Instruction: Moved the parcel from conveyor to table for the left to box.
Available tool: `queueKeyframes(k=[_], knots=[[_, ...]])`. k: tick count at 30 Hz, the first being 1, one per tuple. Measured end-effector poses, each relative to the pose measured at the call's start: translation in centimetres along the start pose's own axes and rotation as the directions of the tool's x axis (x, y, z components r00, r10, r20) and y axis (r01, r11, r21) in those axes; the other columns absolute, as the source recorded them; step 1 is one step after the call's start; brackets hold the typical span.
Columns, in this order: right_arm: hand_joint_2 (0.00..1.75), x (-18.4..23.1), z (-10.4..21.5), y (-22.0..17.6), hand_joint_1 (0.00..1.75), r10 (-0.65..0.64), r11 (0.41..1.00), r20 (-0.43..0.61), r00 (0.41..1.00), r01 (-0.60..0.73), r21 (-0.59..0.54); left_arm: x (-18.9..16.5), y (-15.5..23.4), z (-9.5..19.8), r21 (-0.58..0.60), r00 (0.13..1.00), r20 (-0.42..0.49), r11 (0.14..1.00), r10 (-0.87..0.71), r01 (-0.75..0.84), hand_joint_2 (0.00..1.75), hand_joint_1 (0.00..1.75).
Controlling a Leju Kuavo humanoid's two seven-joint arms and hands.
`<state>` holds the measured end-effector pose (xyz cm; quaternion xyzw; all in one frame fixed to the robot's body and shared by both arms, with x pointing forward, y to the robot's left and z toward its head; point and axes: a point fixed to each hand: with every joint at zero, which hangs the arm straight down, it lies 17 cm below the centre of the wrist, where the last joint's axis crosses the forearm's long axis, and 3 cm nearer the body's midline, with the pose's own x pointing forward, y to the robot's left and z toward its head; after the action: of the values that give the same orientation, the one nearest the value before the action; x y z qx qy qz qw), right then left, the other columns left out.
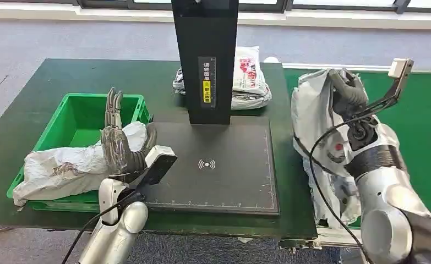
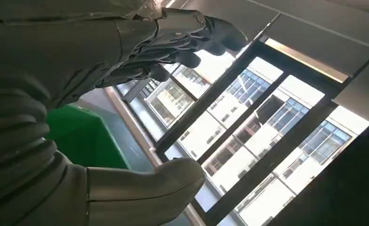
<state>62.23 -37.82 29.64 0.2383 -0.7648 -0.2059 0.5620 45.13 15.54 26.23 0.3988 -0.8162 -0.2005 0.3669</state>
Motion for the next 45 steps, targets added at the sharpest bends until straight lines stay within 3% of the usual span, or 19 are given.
queueKeyframes(k=[7, 14, 27, 28, 33, 41, 45], knots=[[1.75, 0.4, -2.8, 7.9, 1.75, 0.057, 0.990, -0.022, 0.998, -0.053, 0.133, -0.1, -0.1, 0.0, 0.006, 1.000, -0.007, 1.000, 0.012, -0.012, 1.75, 0.00], [1.75, -2.2, -3.5, 16.9, 1.75, 0.102, 0.960, -0.075, 0.992, -0.079, 0.267, 0.1, 0.0, 0.0, 0.010, 1.000, -0.007, 1.000, 0.021, -0.021, 1.75, 0.00], [1.75, -6.1, -1.6, 24.4, 1.73, 0.188, 0.900, -0.122, 0.975, -0.121, 0.419, 0.3, 0.0, -0.4, 0.014, 1.000, -0.006, 0.999, 0.029, -0.029, 1.75, 0.00], [1.75, -6.5, -1.5, 24.8, 0.05, 0.199, 0.894, -0.124, 0.972, -0.129, 0.428, 0.4, 0.0, -0.6, 0.016, 1.000, -0.005, 0.999, 0.030, -0.030, 1.75, 0.00], [1.75, -8.3, -1.1, 25.2, 0.00, 0.305, 0.869, -0.095, 0.948, -0.236, 0.435, 0.4, -0.1, -1.1, 0.019, 1.000, -0.009, 0.999, 0.029, -0.029, 1.75, 0.00], [1.75, -10.2, -1.0, 17.9, 0.00, 0.381, 0.889, -0.111, 0.918, -0.330, 0.318, 0.2, -0.1, -1.1, 0.021, 1.000, -0.016, 0.999, 0.026, -0.026, 1.75, 0.00], [1.75, -10.5, -0.9, 16.7, 0.00, 0.393, 0.890, -0.126, 0.911, -0.342, 0.302, 0.2, -0.1, -1.1, 0.021, 1.000, -0.016, 0.999, 0.026, -0.025, 1.75, 0.00]])
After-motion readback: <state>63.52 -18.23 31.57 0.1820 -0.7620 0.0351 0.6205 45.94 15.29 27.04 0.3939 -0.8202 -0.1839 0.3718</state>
